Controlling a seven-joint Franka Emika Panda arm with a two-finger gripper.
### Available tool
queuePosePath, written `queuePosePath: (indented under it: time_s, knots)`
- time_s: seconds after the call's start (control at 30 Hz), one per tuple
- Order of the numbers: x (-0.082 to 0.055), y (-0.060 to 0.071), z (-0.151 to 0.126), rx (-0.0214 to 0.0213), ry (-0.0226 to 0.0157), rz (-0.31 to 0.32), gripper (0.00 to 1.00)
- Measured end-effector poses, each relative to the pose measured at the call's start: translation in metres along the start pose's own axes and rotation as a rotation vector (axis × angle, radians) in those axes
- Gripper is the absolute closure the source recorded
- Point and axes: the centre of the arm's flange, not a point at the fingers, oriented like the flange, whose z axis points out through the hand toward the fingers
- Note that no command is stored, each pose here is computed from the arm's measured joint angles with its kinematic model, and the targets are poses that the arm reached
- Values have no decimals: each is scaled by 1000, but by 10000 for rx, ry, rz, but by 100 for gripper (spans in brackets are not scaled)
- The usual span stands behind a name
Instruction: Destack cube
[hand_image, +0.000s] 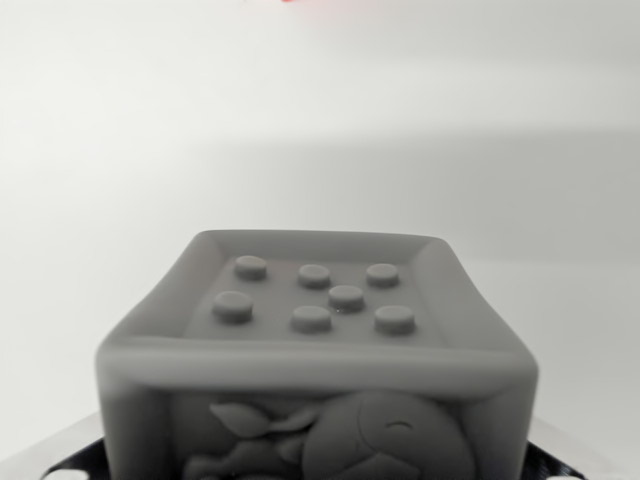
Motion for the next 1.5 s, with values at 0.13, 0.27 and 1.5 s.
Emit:
queuePosePath:
  time_s: [0.13,0.27,1.5]
  knots:
    - [-5,5,2,3,7,224,100]
    - [-10,11,4,3,5,492,100]
    - [-57,63,21,10,-2,2797,100]
